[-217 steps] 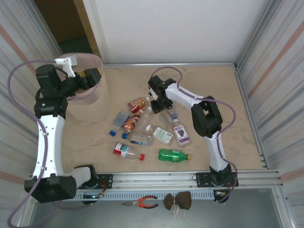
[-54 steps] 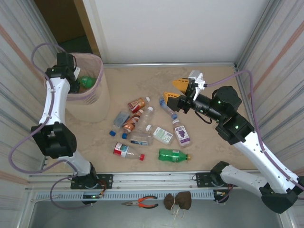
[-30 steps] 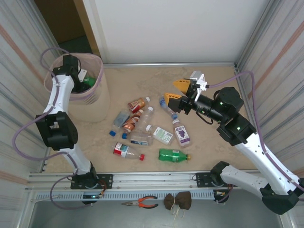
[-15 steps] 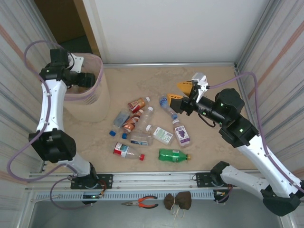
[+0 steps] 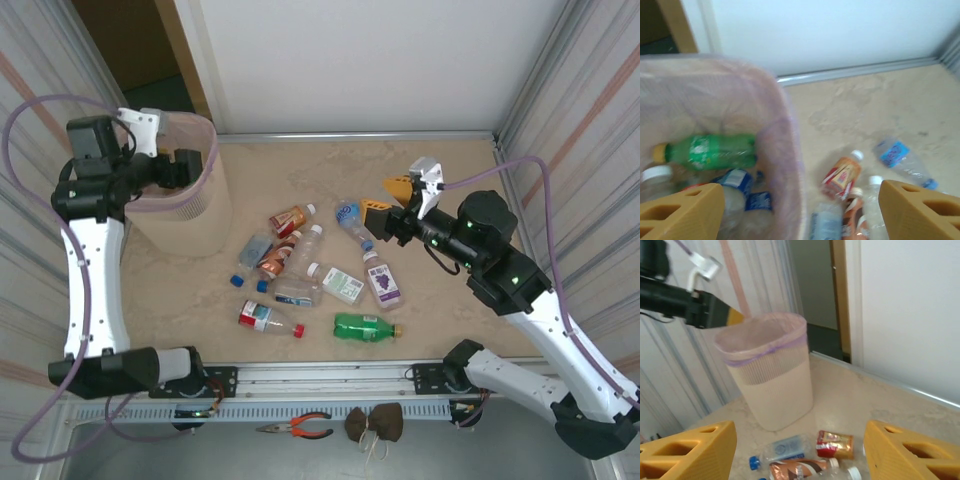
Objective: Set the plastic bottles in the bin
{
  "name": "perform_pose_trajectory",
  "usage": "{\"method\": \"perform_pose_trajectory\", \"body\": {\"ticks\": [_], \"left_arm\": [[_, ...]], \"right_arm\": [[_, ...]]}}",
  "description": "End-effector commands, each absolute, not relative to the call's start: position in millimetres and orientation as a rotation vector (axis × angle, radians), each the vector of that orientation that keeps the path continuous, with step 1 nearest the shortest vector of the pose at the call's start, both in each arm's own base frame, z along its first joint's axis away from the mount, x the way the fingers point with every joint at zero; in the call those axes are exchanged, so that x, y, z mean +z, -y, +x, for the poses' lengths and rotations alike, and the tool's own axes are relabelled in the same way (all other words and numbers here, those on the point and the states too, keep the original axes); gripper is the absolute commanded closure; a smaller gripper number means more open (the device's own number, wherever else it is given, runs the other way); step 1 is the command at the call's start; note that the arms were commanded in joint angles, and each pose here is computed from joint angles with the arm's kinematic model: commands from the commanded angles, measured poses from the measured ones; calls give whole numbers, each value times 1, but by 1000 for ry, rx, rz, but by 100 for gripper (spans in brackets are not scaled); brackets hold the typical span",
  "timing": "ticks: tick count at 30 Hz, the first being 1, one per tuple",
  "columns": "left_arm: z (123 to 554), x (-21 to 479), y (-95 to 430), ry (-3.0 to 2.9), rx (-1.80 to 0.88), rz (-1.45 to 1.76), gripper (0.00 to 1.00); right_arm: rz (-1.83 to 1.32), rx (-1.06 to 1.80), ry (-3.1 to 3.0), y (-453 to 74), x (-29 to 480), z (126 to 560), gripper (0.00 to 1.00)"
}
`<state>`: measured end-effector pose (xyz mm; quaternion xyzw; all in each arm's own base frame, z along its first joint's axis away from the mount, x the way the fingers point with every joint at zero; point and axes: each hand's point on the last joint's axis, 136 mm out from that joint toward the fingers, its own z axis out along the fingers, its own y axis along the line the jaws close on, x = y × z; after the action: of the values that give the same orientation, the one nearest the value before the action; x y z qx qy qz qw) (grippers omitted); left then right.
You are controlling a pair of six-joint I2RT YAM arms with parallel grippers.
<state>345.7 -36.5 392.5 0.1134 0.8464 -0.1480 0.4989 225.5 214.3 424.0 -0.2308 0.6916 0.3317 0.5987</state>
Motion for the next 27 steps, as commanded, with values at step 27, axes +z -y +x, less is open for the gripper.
{"method": "perform_pose_trajectory", "body": {"ticks": [27], "left_arm": [[296, 378, 105, -1523, -687, 649, 18]], "right_arm": [[-331, 253, -2710, -165, 151, 285, 37]]}}
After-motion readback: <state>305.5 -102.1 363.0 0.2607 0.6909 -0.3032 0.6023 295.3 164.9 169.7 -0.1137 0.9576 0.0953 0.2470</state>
